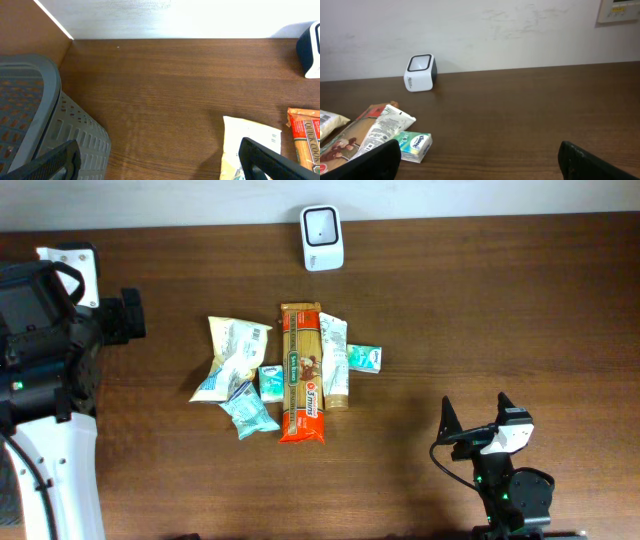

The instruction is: Scan the item barcode

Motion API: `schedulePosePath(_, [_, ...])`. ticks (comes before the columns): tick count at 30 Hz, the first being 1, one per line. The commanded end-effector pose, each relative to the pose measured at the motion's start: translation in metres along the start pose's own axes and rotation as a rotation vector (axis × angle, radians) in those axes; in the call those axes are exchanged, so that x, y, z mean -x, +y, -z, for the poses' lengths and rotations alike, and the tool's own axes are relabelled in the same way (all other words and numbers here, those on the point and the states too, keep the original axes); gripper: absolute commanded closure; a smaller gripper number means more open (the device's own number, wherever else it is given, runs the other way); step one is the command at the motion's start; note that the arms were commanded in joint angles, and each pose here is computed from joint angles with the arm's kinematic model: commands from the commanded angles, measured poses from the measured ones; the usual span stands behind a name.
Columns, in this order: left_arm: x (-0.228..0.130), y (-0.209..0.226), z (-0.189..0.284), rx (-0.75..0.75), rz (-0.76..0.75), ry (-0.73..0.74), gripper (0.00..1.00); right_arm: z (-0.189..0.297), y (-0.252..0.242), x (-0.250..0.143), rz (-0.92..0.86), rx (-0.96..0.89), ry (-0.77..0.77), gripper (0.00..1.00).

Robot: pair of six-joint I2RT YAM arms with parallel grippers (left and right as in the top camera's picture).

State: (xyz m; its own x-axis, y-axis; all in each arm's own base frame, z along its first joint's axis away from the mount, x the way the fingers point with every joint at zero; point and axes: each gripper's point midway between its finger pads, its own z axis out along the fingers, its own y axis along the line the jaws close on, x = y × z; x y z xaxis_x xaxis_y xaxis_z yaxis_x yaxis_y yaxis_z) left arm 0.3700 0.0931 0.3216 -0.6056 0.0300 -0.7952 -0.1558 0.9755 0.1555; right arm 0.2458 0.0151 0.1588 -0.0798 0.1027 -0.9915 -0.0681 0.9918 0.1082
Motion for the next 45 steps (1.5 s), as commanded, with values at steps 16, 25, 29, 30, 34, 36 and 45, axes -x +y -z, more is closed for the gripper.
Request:
schedulePosePath(16, [0.003, 0.001, 0.002, -0.006, -0.017, -0.01, 0.01, 0.017, 0.035, 0.07, -0.114, 0.188, -0.167, 0.01])
schedulePosePath(25, [0.003, 0.001, 0.002, -0.006, -0.017, -0.01, 0.01, 0.017, 0.063, 0.143, -0.129, 0.279, -0.004, 0.01])
schedulePosePath(29, [0.004, 0.001, 0.003, -0.006, -0.017, -0.01, 0.01, -0.004, 0.063, 0.137, -0.186, 0.232, 0.305, 0.01])
schedulePosePath(30, [0.003, 0.001, 0.002, -0.006, -0.017, -0.01, 0.01, -0.011, 0.064, 0.139, -0.201, 0.228, 0.377, 0.01])
schedulePosePath(34, [0.003, 0.001, 0.002, -0.006, -0.017, -0.01, 0.01, -0.03, 0.074, 0.124, -0.263, 0.26, 0.608, 0.01])
schedulePosePath(36, [0.003, 0.001, 0.002, -0.006, -0.017, -0.01, 0.01, -0.031, 0.075, 0.095, -0.307, 0.246, 0.772, 0.01])
schedulePosePath(45, [0.002, 0.0, 0.002, -0.007, -0.017, -0.006, 0.01, -0.116, 0.088, 0.042, -0.62, 0.256, 0.906, 0.16])
